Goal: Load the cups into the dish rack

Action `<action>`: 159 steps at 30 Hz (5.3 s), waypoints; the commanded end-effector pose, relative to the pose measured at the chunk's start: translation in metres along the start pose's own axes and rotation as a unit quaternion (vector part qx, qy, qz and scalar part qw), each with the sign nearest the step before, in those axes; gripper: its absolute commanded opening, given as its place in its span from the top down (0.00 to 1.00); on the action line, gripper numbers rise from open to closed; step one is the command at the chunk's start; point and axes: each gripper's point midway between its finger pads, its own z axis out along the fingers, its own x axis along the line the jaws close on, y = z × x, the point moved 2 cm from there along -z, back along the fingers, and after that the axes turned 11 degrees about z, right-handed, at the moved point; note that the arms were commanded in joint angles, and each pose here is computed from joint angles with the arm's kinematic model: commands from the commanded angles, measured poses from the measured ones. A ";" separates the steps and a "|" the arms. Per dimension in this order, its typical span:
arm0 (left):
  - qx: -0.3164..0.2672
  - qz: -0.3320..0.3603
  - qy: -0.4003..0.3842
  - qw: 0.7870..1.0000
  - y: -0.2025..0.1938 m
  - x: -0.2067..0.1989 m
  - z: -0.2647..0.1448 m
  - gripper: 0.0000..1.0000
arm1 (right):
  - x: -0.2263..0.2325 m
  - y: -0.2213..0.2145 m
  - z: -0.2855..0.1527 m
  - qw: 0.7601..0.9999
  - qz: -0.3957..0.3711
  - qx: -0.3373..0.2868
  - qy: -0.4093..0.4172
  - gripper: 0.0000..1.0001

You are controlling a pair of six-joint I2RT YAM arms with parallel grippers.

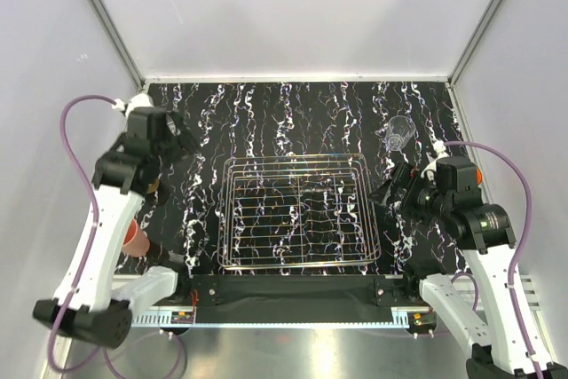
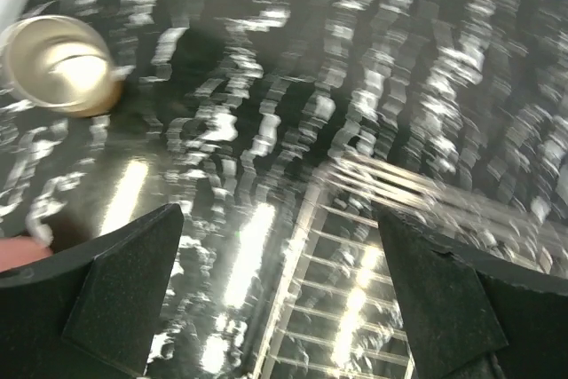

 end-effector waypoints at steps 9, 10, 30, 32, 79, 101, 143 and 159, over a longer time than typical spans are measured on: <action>0.044 -0.072 0.194 0.977 0.038 0.083 0.068 0.02 | 0.024 0.005 -0.017 0.998 -0.043 -0.004 0.053 0.00; 0.050 -0.073 0.204 0.975 0.035 0.087 0.074 0.02 | 0.024 0.005 -0.018 0.997 -0.045 -0.005 0.057 0.00; 0.106 -0.193 0.304 0.927 0.006 0.161 0.174 0.24 | 0.026 -0.007 -0.015 0.997 -0.022 0.027 0.071 0.00; 0.120 -0.198 0.318 0.919 0.000 0.166 0.181 0.24 | 0.027 -0.006 -0.016 0.997 -0.019 0.026 0.071 0.00; -0.147 -0.169 -0.357 0.907 0.090 -0.076 -0.047 1.00 | 0.150 0.042 -0.010 0.951 -0.063 0.124 0.275 0.00; -0.205 -0.273 -0.633 0.694 0.032 -0.112 -0.158 1.00 | 0.289 -0.040 -0.009 0.864 -0.118 0.157 0.463 0.00; -0.150 -0.263 -0.514 0.803 -0.012 -0.086 -0.129 0.01 | 0.344 -0.037 0.028 0.886 -0.138 0.057 0.439 1.00; -0.153 -0.227 -0.248 0.930 -0.040 -0.005 -0.099 0.01 | 0.264 -0.053 0.125 0.933 -0.317 -0.111 0.131 1.00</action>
